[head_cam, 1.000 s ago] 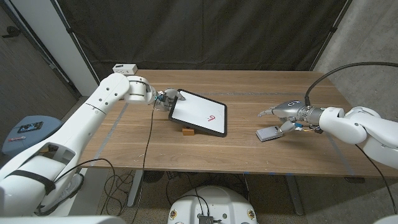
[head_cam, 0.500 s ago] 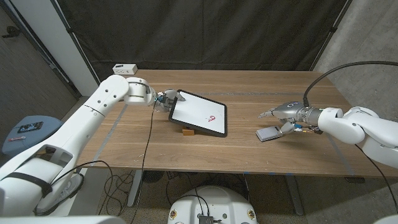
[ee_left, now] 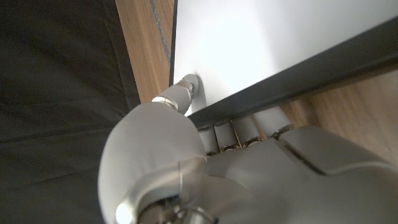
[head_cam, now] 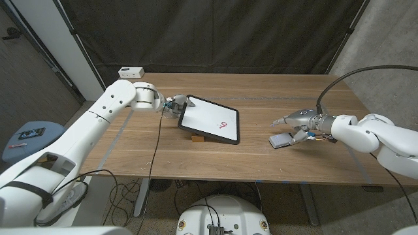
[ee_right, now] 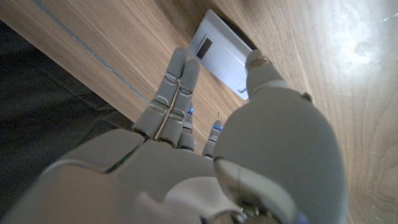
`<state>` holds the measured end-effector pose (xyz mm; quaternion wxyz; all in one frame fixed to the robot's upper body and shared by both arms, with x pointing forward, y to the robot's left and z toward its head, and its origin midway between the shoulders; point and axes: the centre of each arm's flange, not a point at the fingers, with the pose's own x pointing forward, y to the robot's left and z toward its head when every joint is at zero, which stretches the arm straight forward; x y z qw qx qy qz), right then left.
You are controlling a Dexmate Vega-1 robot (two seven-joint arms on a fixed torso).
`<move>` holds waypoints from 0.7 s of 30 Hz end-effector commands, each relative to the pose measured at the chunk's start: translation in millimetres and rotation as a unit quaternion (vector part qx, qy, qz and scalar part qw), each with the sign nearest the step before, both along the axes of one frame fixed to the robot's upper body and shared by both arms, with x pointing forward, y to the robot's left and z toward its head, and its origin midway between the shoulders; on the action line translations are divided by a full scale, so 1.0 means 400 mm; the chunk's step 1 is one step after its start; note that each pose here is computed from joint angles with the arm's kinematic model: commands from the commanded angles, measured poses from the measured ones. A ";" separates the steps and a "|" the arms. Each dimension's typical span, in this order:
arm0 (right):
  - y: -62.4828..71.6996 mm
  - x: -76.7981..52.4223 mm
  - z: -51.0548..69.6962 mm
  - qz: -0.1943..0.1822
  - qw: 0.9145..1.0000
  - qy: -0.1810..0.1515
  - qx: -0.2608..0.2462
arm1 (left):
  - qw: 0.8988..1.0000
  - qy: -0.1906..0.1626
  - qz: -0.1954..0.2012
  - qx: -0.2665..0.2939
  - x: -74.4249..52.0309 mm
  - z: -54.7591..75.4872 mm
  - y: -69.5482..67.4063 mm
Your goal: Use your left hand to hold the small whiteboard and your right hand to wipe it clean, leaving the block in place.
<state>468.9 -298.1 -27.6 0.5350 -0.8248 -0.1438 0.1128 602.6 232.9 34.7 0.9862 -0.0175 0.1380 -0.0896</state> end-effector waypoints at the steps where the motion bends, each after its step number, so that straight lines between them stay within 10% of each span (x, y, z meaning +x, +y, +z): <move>1: 0.012 0.006 -0.011 -0.001 1.000 -0.005 -0.004 | 1.000 -0.005 -0.002 0.002 -0.002 0.005 -0.001; 21: -0.002 0.023 -0.031 -0.006 1.000 -0.019 -0.014 | 1.000 -0.005 0.002 -0.003 -0.011 -0.009 0.015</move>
